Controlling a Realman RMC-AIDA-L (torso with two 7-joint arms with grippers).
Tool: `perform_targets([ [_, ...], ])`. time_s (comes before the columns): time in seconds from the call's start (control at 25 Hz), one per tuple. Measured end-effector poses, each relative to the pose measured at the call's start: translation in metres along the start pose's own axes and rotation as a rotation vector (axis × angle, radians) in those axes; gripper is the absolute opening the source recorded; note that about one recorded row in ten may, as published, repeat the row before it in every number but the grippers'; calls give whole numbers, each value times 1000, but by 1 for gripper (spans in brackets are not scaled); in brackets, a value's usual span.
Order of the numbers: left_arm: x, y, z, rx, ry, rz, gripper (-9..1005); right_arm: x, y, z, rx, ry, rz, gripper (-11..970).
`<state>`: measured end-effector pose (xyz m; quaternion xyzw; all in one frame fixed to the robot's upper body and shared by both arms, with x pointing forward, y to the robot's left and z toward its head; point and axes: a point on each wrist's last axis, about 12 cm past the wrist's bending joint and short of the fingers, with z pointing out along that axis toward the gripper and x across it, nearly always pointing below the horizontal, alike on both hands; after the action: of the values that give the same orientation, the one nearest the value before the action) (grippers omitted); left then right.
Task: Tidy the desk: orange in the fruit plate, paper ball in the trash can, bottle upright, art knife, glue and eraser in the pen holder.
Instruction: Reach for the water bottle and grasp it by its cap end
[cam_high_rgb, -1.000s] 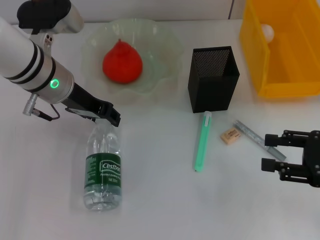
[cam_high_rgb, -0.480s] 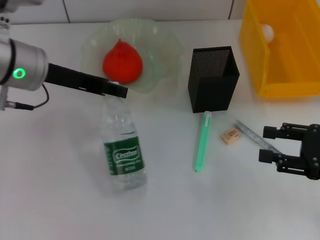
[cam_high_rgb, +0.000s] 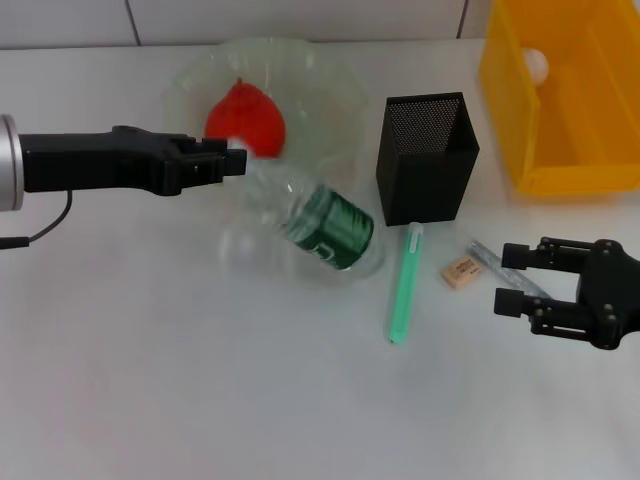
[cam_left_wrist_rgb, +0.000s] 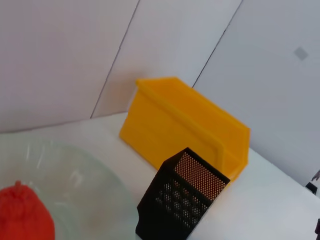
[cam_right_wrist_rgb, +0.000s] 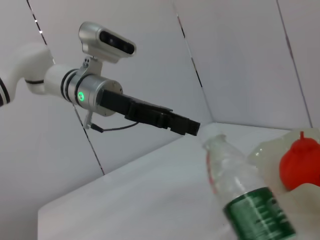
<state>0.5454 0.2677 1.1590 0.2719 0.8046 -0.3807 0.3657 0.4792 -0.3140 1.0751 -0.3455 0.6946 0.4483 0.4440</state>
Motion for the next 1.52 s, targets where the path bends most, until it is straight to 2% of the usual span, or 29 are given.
perform_targets([
  [0.28, 3, -4, 1, 60, -59, 80, 191, 2, 0, 4, -4, -16, 26, 641],
  [0.56, -1, -4, 2, 75, -78, 85, 58, 3, 0, 1, 7, -30, 39, 641],
  [0.68, 1, -3, 2, 82, -37, 99, 1, 2, 0, 1, 5, -30, 40, 640],
  [1.04, 5, 1, 3, 59, 83, 187, 15, -1, -1, 4, -6, -26, 30, 640],
  [1.16, 5, 1, 3, 59, 83, 187, 19, -2, -2, 5, -9, -23, 27, 640],
  [1.2, 7, 4, 4, 39, 122, 222, 21, -2, -2, 6, -10, -22, 26, 640],
  [1.24, 7, 4, 4, 39, 122, 222, 72, -2, -2, 6, -10, -21, 26, 640],
  [1.28, 10, 12, 9, -20, 246, 357, 124, -2, -2, 6, -11, -20, 27, 640],
  [1.32, 10, 12, 9, -20, 246, 357, 175, -2, -2, 6, -11, -20, 27, 641],
  [1.36, 10, 16, 11, -42, 277, 404, 227, -2, -2, 6, -12, -20, 28, 641],
  [1.44, 10, 16, 11, -42, 277, 404, 344, -1, -2, 7, -13, -20, 33, 641],
  [1.48, 8, 26, 15, -121, 291, 482, 402, -1, -2, 7, -12, -21, 42, 641],
  [1.52, 8, 26, 15, -121, 291, 482, 463, -1, -2, 7, -12, -21, 42, 641],
])
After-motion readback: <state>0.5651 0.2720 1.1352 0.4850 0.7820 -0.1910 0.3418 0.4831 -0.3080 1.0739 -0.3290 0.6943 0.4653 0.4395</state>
